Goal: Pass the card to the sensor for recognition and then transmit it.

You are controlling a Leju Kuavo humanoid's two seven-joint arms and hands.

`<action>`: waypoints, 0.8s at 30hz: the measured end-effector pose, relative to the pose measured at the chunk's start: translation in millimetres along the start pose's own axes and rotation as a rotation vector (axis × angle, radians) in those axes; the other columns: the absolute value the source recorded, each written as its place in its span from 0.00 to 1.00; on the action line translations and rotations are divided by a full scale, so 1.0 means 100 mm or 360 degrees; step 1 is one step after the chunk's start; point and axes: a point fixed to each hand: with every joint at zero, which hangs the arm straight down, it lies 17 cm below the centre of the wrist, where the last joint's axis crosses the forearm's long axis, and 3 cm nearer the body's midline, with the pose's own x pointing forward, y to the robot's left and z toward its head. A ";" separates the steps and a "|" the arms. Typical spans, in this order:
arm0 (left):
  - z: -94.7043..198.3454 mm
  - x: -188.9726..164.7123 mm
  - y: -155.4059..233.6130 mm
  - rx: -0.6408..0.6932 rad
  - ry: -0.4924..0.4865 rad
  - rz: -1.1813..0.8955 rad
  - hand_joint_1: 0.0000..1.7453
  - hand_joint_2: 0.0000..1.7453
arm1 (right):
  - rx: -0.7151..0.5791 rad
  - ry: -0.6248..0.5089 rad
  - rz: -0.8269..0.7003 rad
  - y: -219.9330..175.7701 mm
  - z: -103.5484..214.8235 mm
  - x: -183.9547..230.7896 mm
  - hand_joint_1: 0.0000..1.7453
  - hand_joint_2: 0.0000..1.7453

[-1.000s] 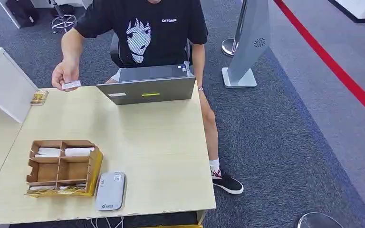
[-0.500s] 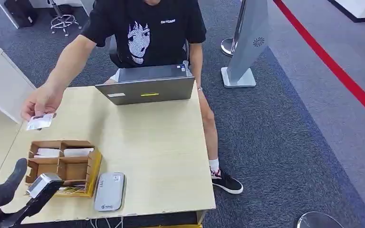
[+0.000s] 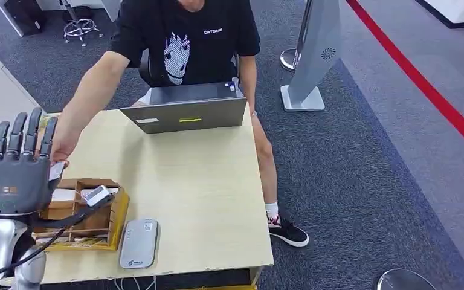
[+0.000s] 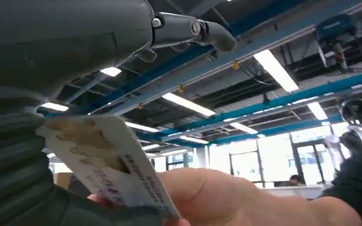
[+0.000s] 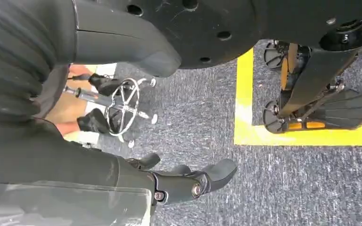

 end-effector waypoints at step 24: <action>0.08 0.09 -0.19 -0.0054 -0.0109 -0.0010 1.00 1.00 | -0.0025 0.0013 0.0035 -0.05 -0.01 -0.04 0.00 1.00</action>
